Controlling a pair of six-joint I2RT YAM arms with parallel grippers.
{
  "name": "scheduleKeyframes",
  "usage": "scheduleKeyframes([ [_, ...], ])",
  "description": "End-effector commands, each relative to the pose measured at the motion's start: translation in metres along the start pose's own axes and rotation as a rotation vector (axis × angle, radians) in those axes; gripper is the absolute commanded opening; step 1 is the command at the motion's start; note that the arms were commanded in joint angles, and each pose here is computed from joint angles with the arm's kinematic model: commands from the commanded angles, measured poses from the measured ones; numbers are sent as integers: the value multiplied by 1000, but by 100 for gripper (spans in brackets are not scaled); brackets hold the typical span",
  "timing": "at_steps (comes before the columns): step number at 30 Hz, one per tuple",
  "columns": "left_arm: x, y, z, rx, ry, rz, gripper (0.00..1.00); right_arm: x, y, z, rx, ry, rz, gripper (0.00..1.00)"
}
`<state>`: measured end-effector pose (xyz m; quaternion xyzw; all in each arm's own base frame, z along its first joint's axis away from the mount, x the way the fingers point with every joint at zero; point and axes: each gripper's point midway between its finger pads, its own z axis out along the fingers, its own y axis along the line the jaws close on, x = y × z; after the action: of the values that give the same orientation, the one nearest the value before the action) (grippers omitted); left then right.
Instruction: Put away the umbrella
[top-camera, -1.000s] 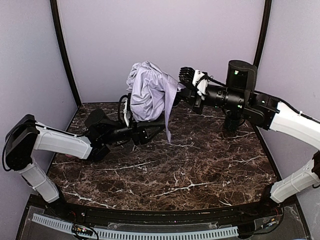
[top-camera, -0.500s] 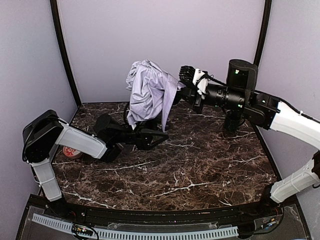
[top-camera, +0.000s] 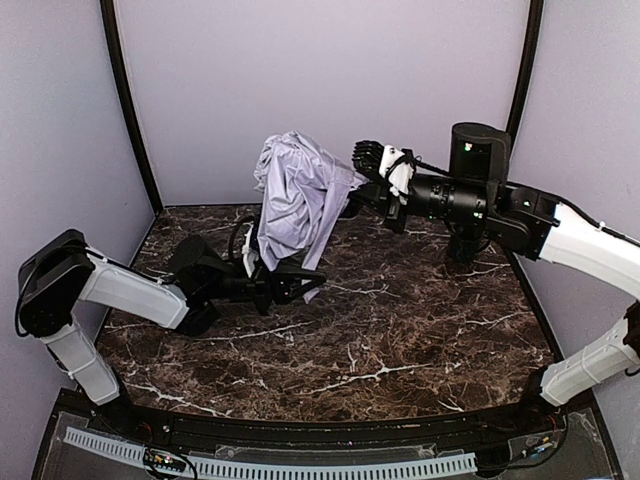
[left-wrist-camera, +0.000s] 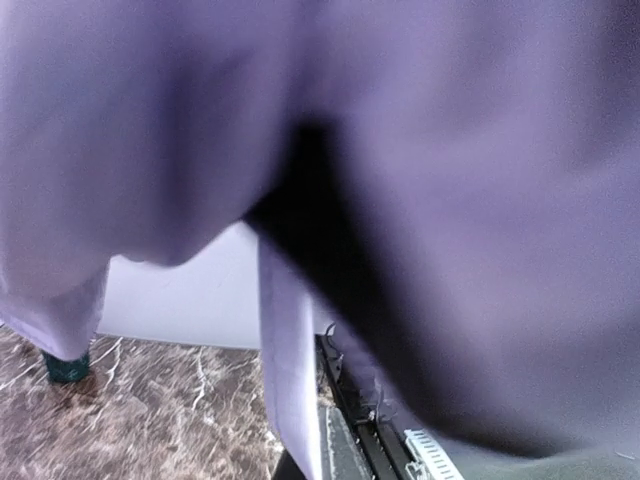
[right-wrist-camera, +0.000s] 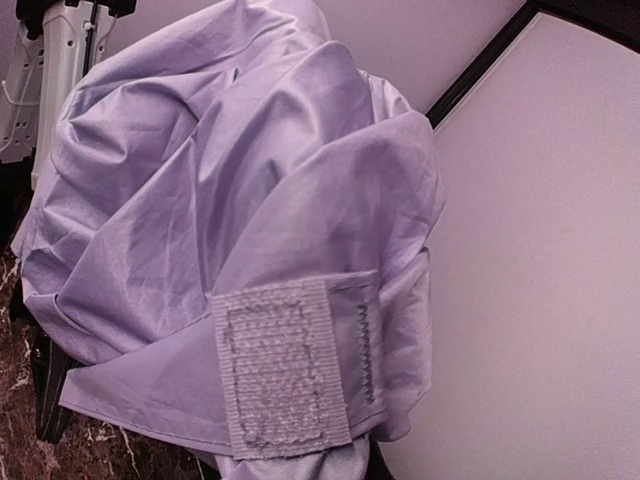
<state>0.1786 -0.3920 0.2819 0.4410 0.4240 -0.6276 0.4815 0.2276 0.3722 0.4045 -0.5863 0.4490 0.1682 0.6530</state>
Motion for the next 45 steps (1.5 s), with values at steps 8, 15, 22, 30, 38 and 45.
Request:
scheduleKeyframes([
  [8,0,-65,-4,-147,269,198,0,52,-63,-6,264,262,80,0],
  [15,-19,-69,-31,-274,367,305,0,76,-63,-15,258,293,184,0],
  [22,26,-26,-71,-455,554,503,0,1,-46,-34,76,20,239,0],
  [30,20,18,-88,-512,537,564,0,-37,50,-61,-443,-162,210,0],
  [38,49,57,-79,-450,643,648,0,-20,139,-72,-696,-142,83,0],
  [45,51,118,-68,-504,605,772,0,-1,223,-61,-950,-139,77,0],
])
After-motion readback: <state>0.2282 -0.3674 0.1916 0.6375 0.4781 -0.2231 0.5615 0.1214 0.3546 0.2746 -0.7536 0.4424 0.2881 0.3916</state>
